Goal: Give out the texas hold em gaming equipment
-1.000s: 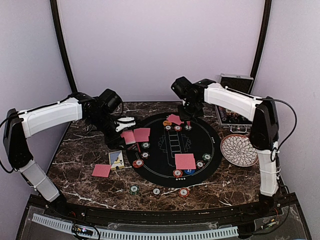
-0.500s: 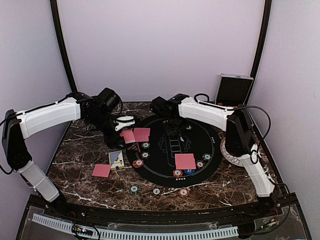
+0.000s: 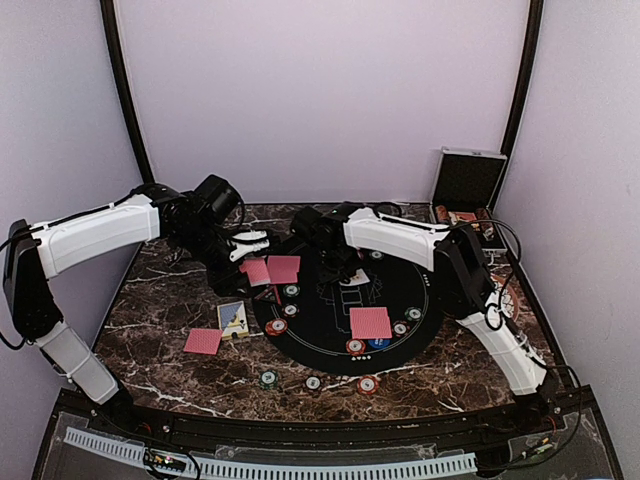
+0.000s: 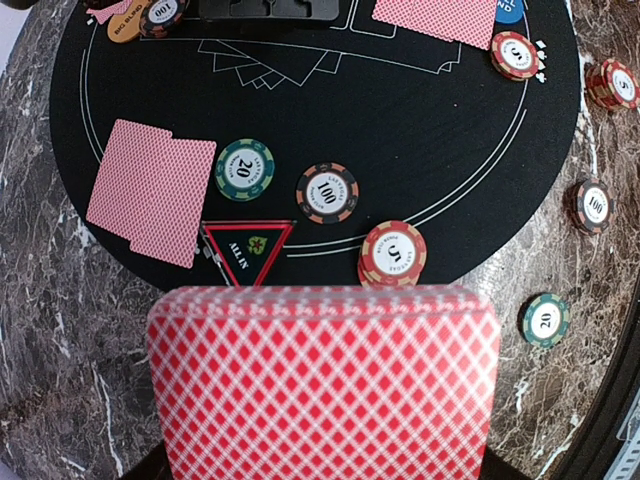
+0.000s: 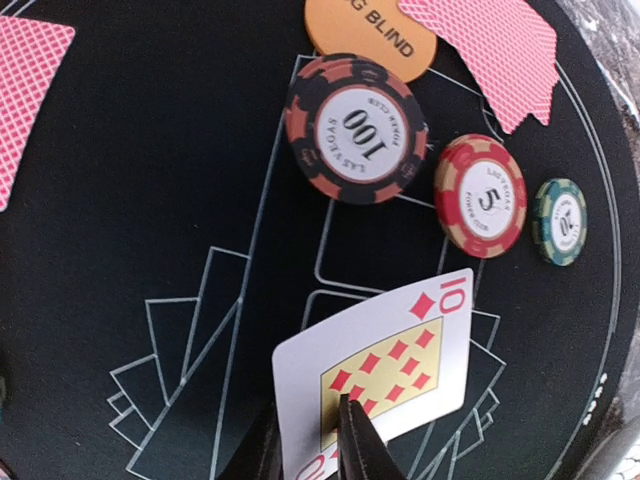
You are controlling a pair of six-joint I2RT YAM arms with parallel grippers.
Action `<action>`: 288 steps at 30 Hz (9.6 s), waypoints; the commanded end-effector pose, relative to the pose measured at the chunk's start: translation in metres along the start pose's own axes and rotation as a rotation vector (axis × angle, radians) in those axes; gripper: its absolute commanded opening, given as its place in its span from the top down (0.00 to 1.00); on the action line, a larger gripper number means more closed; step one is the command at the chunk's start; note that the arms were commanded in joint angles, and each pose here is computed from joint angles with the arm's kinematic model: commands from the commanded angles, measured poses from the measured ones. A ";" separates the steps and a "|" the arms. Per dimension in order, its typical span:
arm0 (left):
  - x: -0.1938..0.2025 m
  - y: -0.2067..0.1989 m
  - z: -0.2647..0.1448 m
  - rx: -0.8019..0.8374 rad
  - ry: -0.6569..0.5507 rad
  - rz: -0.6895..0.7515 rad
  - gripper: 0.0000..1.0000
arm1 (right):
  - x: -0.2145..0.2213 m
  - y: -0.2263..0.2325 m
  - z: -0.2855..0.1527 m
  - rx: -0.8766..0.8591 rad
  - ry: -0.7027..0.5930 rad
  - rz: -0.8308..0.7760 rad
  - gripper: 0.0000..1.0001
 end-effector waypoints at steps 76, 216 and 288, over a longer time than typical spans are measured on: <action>-0.005 -0.003 -0.014 0.013 -0.043 0.001 1.00 | 0.002 -0.025 -0.003 -0.984 -0.116 0.469 0.56; -0.016 -0.006 -0.017 0.048 -0.079 0.007 1.00 | -0.017 0.127 -0.168 -1.616 -0.143 0.300 0.22; -0.006 0.000 -0.011 -0.010 -0.036 0.004 1.00 | 0.005 0.011 -0.178 -1.417 -0.236 0.405 1.00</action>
Point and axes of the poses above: each gripper's point midway between its finger pads, its own z axis out along the fingers, its own y axis along the line the jaws close on, x = y × z, the point moved 4 cm from there along -z, back along the fingers, and after that the axes turned 8 degrees about -z, right-handed, at the moved point
